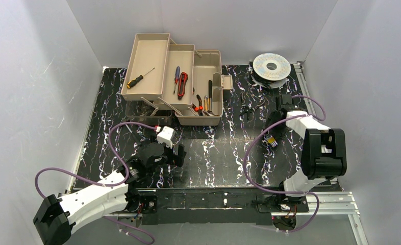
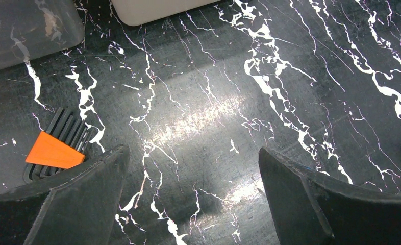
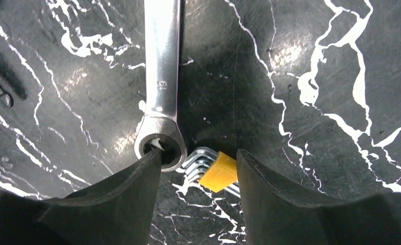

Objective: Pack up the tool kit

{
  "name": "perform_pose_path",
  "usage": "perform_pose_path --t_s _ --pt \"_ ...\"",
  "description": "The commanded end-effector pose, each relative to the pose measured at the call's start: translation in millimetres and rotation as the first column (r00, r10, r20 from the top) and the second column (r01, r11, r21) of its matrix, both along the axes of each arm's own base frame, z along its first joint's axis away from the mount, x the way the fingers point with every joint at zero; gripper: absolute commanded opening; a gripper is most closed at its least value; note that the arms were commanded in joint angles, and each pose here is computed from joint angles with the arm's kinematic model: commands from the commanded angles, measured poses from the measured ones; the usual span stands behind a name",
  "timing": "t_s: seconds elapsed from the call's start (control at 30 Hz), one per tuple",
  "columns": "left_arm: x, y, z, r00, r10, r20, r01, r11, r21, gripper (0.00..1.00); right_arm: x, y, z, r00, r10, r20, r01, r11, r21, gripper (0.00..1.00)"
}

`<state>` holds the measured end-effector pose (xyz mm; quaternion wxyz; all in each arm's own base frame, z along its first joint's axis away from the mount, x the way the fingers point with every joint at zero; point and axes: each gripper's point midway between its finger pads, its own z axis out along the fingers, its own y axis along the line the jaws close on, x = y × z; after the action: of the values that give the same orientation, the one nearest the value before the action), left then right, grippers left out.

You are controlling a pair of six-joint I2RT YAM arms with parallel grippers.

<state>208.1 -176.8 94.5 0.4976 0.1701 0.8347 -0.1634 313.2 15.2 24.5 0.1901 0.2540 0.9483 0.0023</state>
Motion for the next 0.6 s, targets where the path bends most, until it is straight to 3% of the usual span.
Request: perform_pose_path --t_s 0.0,0.33,0.57 --pt "-0.7 2.7 2.5 1.0 0.012 0.009 -0.012 1.0 -0.007 0.98 -2.3 15.7 16.2 0.996 0.066 0.053 -0.069 0.996 0.06 0.64" --pt "-0.6 2.6 1.4 1.0 0.012 0.006 -0.012 1.0 -0.004 0.98 22.0 36.3 19.4 0.996 0.036 0.076 -0.048 0.987 0.152 0.64" --pt "-0.4 2.5 0.3 1.0 0.012 0.002 -0.012 1.0 0.002 0.98 32.3 25.1 36.7 0.997 -0.005 0.079 -0.002 0.995 0.097 0.64"
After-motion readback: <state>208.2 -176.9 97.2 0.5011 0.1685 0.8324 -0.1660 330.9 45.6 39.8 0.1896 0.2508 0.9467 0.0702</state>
